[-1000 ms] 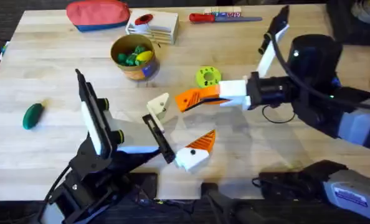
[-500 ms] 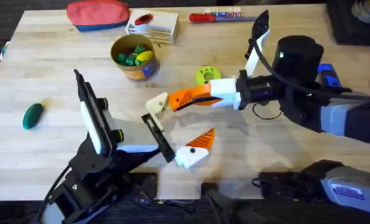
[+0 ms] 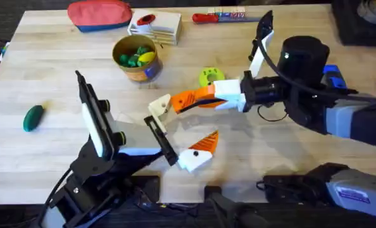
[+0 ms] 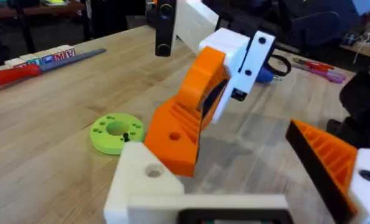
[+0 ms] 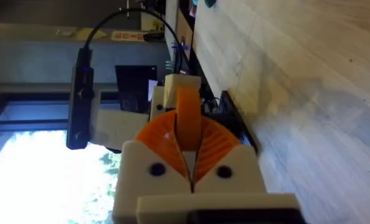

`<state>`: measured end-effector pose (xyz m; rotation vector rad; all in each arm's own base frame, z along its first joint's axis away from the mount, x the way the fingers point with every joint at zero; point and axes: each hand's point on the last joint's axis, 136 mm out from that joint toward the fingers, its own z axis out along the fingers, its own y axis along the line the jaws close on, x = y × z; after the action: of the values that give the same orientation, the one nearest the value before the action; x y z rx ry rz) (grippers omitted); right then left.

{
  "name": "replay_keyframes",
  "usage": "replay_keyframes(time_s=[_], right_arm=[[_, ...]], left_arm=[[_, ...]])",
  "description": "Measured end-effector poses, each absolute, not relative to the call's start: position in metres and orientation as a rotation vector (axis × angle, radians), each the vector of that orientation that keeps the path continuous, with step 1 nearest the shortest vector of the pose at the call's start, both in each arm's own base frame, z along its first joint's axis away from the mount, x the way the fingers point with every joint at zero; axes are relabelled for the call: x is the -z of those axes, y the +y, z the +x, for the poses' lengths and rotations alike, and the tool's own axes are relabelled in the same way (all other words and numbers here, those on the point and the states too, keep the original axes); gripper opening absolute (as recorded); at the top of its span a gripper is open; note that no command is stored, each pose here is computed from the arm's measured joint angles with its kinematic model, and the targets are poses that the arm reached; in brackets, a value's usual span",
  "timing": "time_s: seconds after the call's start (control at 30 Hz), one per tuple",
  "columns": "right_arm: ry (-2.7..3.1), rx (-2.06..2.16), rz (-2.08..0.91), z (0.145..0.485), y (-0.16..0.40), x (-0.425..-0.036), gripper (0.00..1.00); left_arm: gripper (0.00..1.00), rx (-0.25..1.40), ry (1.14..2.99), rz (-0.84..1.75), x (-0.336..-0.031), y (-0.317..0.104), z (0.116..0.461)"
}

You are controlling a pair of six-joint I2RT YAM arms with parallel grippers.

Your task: Pick up the gripper from the table and insert it into the empty holder that is missing its gripper. Then pick up a screw, insert it into the mounting hole, and use the screwdriver to tighten it. Finally, clean up the table by picking up the vegetable and placing it into the bucket.

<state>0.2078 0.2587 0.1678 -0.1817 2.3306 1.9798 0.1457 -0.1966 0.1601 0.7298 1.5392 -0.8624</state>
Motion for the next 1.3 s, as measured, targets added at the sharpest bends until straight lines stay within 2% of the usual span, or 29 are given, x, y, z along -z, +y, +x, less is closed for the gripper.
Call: replay_keyframes(time_s=[0.63,1.3], right_arm=[[2.277,-2.007,-0.232,0.209,0.259,-0.178,0.004],[2.345,-1.985,-0.231,0.203,0.281,-0.155,0.003]], left_arm=[[0.987,0.867,1.532,0.74,-0.161,-0.197,0.144],[0.986,0.871,1.555,0.705,-0.159,-0.196,0.147]])
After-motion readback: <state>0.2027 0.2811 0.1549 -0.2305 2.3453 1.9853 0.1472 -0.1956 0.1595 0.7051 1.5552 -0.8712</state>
